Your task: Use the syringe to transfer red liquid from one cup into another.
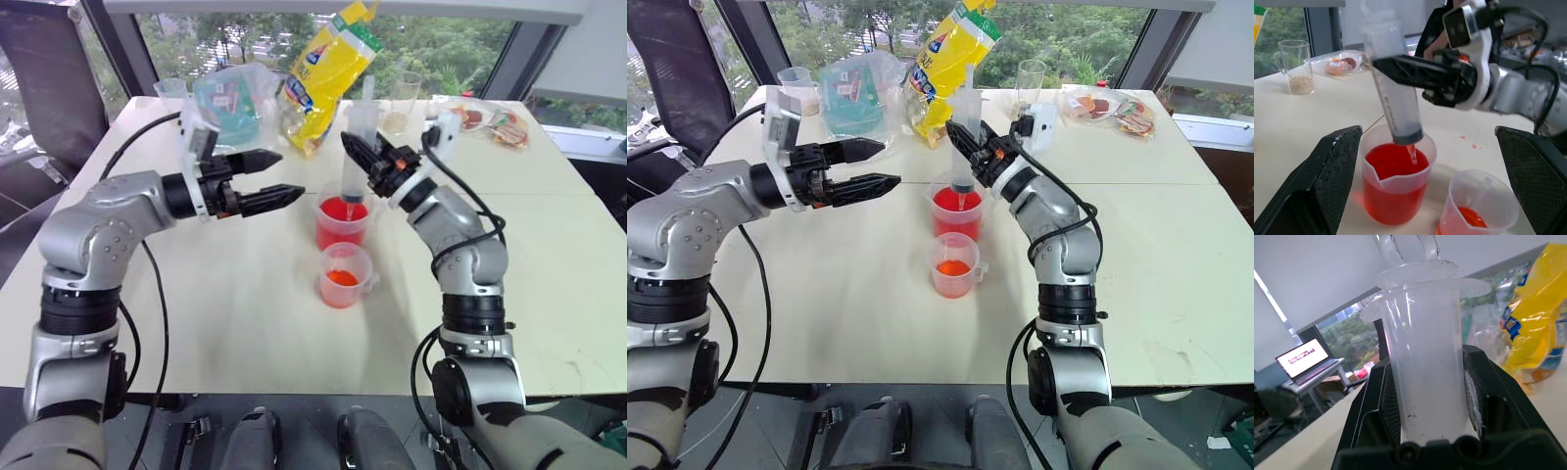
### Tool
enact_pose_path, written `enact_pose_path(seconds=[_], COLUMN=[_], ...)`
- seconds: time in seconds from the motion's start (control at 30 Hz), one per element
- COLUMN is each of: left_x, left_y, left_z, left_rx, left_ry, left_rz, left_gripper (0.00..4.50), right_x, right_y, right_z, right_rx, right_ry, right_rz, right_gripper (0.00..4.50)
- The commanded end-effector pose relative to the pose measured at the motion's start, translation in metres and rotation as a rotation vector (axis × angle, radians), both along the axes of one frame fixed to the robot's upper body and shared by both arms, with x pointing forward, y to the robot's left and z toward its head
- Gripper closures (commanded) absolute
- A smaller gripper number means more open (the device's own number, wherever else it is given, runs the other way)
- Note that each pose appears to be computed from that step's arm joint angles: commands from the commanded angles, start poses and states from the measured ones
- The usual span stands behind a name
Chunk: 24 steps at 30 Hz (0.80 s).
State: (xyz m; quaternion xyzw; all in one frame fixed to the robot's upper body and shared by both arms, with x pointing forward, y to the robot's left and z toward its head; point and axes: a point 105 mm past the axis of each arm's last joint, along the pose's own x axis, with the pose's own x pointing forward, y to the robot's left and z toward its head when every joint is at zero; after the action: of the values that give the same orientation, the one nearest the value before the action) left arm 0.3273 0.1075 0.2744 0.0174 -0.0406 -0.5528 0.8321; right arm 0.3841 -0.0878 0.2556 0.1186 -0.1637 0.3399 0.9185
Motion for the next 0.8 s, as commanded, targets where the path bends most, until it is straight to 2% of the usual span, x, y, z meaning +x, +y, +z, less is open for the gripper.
enact_pose_path(seconds=[0.03,0.33,0.8], left_x=[0.005,0.019,0.033], left_y=[-0.005,-0.033,-0.063], left_z=[0.020,0.031,0.026], left_rx=[-0.015,-0.012,-0.019], left_ry=[-0.082,-0.110,-0.070], left_rz=[-0.012,-0.118,-0.206], left_gripper=[0.00,0.00,0.00], right_x=[-0.005,-0.003,-0.007], right_y=[0.007,0.016,0.026], right_z=[-0.004,-0.025,-0.031], right_rx=[-0.004,-0.056,-0.103], right_ry=[-0.078,-0.088,-0.109], right_rz=[-0.001,0.003,0.038], right_gripper=[3.14,3.14,3.14])
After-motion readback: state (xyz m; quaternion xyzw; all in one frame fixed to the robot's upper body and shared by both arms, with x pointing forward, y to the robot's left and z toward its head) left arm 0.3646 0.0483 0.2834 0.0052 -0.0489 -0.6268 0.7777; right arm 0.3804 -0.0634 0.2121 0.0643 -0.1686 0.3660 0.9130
